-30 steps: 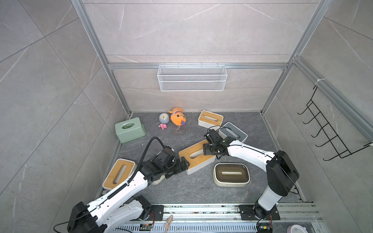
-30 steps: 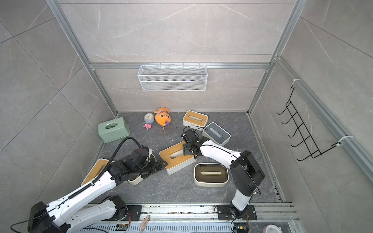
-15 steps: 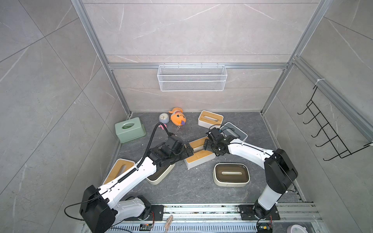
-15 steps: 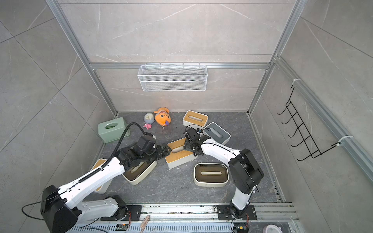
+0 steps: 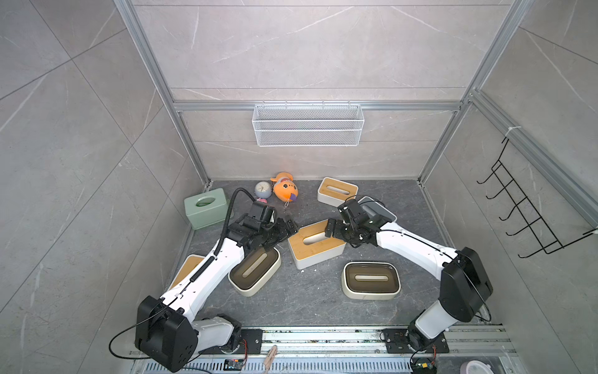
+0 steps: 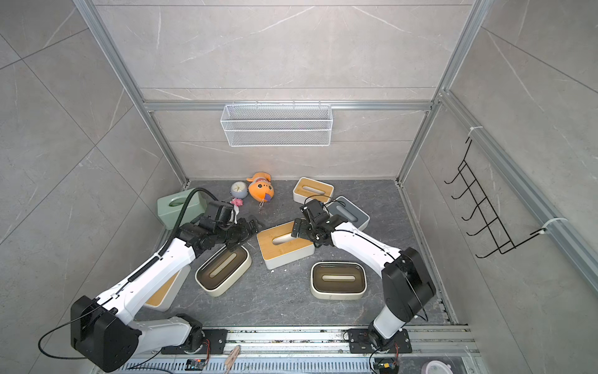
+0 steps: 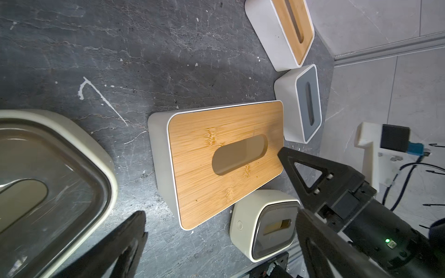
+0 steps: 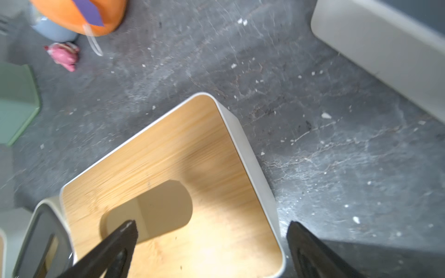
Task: Stack the tissue boxes
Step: Adjust the tissue box at the center of the board.
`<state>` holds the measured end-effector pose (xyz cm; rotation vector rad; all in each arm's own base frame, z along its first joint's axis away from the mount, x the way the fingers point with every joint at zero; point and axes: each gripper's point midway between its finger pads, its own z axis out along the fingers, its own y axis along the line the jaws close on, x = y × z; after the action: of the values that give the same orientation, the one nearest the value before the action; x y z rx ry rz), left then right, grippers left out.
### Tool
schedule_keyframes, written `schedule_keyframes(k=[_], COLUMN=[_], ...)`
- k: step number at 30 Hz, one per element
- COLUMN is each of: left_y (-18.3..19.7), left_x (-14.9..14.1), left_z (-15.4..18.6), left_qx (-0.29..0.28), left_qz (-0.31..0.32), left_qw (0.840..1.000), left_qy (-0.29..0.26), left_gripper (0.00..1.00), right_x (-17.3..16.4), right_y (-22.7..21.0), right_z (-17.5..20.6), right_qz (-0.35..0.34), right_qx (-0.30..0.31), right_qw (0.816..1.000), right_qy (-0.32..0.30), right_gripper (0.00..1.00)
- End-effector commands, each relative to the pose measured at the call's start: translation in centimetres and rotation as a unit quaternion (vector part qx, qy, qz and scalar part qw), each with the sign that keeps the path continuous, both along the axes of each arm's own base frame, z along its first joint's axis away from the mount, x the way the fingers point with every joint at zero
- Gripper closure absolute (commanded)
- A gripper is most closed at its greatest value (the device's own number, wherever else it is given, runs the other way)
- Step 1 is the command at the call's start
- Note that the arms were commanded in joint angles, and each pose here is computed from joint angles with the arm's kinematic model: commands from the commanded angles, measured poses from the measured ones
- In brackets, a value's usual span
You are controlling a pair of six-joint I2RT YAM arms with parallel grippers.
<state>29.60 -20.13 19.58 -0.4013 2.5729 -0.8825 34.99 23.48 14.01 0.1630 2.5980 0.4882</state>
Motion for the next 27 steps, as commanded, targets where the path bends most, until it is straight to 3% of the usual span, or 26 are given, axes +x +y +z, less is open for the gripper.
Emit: schedule_keyframes(k=[1, 11, 27], left_y=[-0.5, -2.0, -4.6], left_x=[0.1, 2.0, 4.6], left_z=[-1.2, -5.0, -6.1], left_qx=[-0.003, -0.016, -0.049], left_qz=[-0.015, -0.001, -0.014], left_qw=[0.999, 0.995, 0.992], left_qy=[0.031, 0.095, 0.117], left_gripper=[0.0, 0.0, 0.0], right_x=[-0.7, 0.2, -0.6], right_y=[0.1, 0.4, 0.7], right_z=[1.3, 0.3, -2.3], right_qz=[0.067, 0.107, 0.1], right_qx=[0.014, 0.11, 0.149], right_qw=[0.998, 0.988, 0.983], right_qy=[-0.001, 0.014, 0.046], right_gripper=[0.0, 0.0, 0.0])
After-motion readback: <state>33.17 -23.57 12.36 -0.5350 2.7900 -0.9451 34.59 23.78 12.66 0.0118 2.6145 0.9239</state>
